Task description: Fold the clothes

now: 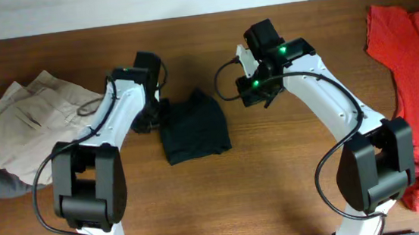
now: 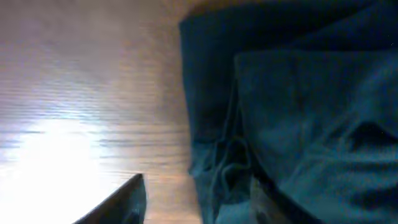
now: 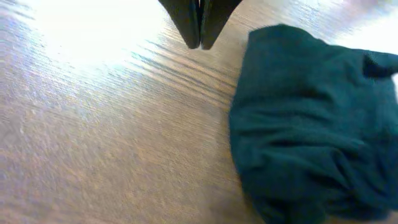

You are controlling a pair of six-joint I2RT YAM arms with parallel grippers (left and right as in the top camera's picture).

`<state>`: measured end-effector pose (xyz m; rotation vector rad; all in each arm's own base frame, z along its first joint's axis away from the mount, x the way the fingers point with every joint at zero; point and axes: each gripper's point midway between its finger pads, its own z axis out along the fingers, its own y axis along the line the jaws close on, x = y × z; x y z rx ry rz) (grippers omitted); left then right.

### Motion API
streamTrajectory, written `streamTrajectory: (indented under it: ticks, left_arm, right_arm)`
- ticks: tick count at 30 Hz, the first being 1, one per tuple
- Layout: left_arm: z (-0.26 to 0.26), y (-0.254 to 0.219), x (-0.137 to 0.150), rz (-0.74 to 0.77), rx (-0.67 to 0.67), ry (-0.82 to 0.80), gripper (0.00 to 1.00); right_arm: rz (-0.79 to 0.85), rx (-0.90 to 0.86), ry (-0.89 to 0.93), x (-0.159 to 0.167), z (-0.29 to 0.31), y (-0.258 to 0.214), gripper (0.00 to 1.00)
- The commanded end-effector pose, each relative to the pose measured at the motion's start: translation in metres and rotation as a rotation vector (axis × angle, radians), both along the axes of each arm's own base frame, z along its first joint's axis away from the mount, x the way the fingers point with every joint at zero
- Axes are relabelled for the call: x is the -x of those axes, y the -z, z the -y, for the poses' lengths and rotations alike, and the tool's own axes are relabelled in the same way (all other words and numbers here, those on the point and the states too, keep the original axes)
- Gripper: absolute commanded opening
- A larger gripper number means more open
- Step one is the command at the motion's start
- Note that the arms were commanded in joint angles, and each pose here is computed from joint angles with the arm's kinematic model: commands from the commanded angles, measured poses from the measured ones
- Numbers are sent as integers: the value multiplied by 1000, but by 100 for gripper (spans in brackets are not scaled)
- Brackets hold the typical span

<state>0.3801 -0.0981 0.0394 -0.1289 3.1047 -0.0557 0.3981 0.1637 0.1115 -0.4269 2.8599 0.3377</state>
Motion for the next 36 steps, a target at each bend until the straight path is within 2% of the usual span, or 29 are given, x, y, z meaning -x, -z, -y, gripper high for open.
streamTrajectory:
  ticks: [1,3,12,15,16,18,20,22,25,27,29,33,36]
  left_arm:
    - [6,14,8,-11,59,-40,31]
    - [7,23,5,8,64,-37,26]
    - [14,62,-24,103,56,242,23]
    - [20,67,-43,185,47,400,24]
    - [22,65,-51,220,43,447,27]
    - [28,55,-68,289,30,515,41]
    - [28,39,-88,348,-5,503,60]
    - [30,8,-109,397,-4,447,74]
    - [26,-23,-113,363,24,301,77]
    - [14,-45,-97,256,44,109,78]
    - [8,-58,-78,163,61,3,78]
    - [13,-65,-45,12,154,-29,78]
    - [11,-64,-34,-35,150,-31,78]
  right_arm:
    - [25,43,-4,1,8,-7,4]
    - [20,44,-4,2,8,-7,4]
    - [13,46,-4,4,9,-6,4]
    - [7,47,-4,5,9,-6,4]
    - [5,45,-4,6,9,-6,4]
    - [4,44,-1,6,9,-6,4]
    - [4,44,0,6,9,-6,4]
    - [3,44,2,6,9,-6,4]
    - [1,44,2,6,9,-6,4]
    - [0,44,2,7,9,-6,8]
    - [4,44,2,6,9,-6,13]
    - [25,36,2,1,7,-7,30]
    - [37,19,-4,-2,4,-9,41]
